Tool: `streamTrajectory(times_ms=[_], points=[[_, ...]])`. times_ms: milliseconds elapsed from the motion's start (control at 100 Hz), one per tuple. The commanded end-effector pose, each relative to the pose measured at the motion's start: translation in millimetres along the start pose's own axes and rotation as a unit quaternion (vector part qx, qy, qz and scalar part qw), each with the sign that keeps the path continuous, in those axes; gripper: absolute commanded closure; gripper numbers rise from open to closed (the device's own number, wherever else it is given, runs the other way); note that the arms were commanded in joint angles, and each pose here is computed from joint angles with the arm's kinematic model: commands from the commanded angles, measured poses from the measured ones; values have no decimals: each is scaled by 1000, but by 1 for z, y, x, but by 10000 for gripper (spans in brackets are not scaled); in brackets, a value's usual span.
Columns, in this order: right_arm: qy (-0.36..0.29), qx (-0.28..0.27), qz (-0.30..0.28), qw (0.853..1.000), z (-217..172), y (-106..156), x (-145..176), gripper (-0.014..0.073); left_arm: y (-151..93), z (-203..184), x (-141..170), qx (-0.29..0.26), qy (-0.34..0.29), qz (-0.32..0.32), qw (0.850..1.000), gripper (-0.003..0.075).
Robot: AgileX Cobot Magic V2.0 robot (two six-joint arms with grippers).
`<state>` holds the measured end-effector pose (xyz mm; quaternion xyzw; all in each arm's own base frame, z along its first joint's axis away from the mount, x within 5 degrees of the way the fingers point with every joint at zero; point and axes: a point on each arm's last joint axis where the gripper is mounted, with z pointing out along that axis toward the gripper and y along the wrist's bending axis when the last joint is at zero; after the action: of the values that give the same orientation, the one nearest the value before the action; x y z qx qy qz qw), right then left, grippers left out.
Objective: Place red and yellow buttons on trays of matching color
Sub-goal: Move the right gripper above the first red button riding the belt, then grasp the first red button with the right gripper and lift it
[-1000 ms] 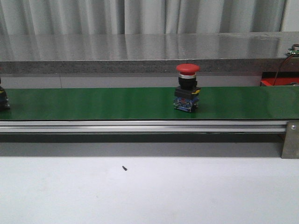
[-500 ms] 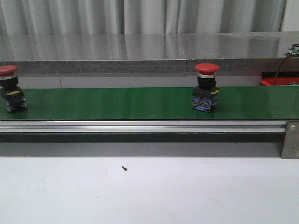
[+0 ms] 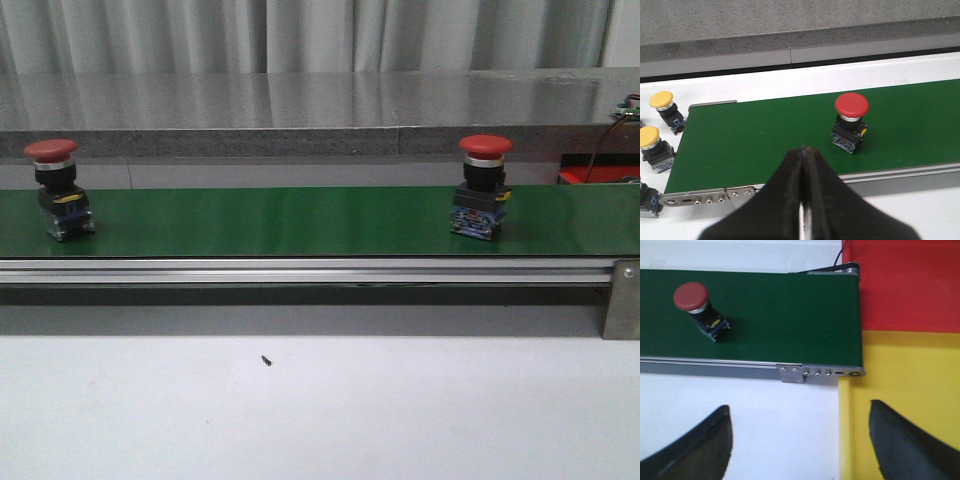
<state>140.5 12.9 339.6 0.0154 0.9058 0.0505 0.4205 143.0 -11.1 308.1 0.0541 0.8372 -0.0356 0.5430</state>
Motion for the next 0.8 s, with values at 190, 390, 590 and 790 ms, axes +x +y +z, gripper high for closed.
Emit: streamTrajectory(times_ms=[190, 390, 590, 790], points=[[33, -47, 0, 998, 43, 13, -35, 4, 0, -5, -15, -5, -53, -10, 999, 740], [76, -66, -14, 995, 80, 19, -55, 4, 0, -5, -15, -4, -53, -10, 999, 740], [91, -80, -37, 992, 104, 31, -71, 4, 0, -5, -15, -4, -53, -10, 999, 740], [102, -78, -51, 990, 131, 38, -83, 4, 0, -5, -15, -4, -53, -10, 999, 740]])
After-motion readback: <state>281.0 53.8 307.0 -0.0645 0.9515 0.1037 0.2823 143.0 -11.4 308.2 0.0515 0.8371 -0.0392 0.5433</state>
